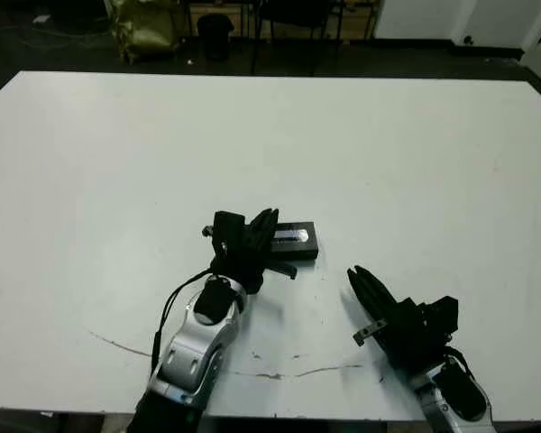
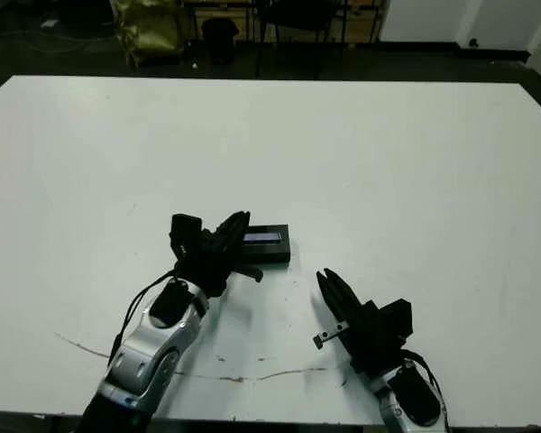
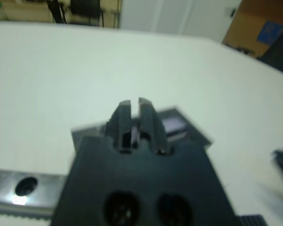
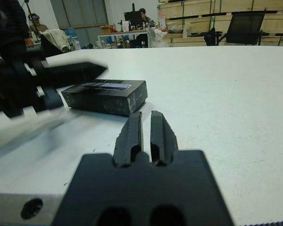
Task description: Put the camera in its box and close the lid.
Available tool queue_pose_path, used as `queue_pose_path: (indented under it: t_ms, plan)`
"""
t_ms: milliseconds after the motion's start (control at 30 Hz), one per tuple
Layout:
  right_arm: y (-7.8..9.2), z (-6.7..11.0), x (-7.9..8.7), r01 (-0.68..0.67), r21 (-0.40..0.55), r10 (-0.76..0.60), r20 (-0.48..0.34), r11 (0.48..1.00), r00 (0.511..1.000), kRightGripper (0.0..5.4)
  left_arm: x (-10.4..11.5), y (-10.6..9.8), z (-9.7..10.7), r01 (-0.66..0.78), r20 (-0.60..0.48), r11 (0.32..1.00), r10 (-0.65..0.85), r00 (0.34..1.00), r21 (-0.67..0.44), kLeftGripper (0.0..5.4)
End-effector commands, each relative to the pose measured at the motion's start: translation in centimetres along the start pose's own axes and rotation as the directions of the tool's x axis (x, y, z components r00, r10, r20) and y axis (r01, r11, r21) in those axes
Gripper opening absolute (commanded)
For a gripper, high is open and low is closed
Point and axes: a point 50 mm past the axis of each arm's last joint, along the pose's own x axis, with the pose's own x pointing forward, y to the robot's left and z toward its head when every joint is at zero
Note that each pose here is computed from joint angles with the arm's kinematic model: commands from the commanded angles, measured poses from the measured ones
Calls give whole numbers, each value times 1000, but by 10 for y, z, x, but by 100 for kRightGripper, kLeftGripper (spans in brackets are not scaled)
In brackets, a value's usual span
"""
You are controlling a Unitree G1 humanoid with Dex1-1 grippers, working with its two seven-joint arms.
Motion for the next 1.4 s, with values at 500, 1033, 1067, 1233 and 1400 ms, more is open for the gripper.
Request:
queue_pose_path:
  t_ms: [500, 1033, 1067, 1233, 1400]
  plan:
    - [4, -16, -9, 20, 47, -15, -107, 999, 994, 0, 5, -18, -45, -11, -228, 1000, 9, 974, -7, 3]
    - [4, -18, -9, 27, 55, -21, -98, 998, 995, 0, -5, -5, -23, -21, -82, 996, 14, 997, -85, 3]
    - [4, -18, -9, 29, 46, -24, -101, 999, 995, 0, -5, -3, -17, -19, -46, 995, 14, 999, -101, 3]
    - [3, -19, -8, 32, 35, -29, -95, 999, 995, 0, -12, 15, 27, -44, 169, 993, 62, 984, -108, 3]
    - [5, -17, -7, 66, 52, -62, -79, 996, 995, 0, -29, 41, 65, -66, 334, 989, 108, 936, -134, 3]
